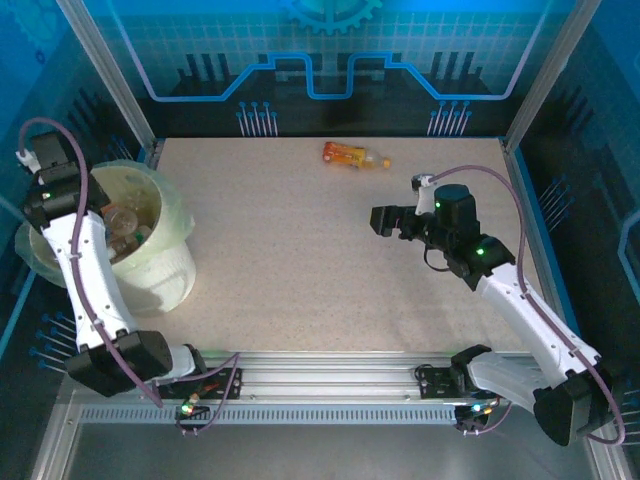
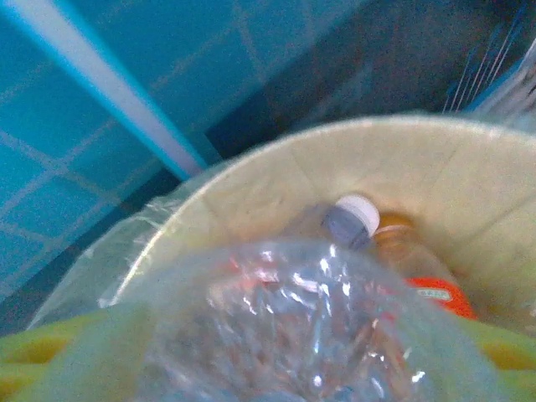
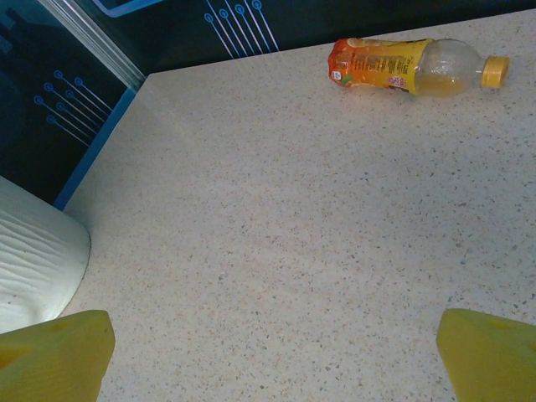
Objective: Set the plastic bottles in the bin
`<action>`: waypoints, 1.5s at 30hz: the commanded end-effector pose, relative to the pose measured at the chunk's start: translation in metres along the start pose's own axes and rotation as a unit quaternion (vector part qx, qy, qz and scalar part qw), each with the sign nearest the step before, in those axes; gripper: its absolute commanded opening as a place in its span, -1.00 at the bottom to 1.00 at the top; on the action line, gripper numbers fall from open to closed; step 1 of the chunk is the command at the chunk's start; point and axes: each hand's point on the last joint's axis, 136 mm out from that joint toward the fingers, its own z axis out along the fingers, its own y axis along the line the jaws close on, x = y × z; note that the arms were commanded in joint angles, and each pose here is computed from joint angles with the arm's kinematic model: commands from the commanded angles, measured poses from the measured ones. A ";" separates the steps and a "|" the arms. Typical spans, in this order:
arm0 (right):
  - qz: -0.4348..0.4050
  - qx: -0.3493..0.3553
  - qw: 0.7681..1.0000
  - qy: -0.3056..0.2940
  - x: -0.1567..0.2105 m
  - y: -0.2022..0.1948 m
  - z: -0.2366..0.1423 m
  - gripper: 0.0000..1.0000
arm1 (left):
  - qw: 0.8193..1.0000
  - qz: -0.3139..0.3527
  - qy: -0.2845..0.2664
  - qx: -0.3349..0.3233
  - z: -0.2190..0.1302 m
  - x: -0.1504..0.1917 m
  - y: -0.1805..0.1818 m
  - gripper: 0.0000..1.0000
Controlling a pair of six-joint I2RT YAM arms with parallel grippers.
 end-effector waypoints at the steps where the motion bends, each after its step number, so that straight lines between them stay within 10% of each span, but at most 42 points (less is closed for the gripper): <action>1: 0.013 0.005 1.000 -0.008 -0.001 -0.004 -0.007 0.99 | 1.000 -0.006 -0.008 0.007 0.001 -0.005 -0.001 0.84; 23: 0.009 0.016 0.999 -0.036 -0.007 -0.013 -0.002 0.99 | 0.961 -0.013 -0.088 0.263 -0.115 -0.022 -0.123 0.98; 35: -0.071 0.052 0.995 0.036 -0.015 -0.039 0.050 0.99 | 0.796 -0.043 -0.056 0.601 -0.207 0.022 -0.220 0.98; 45: -0.139 0.014 0.987 0.082 -0.043 -0.057 0.116 0.99 | 0.752 -0.037 -0.005 0.658 -0.214 0.058 -0.230 0.98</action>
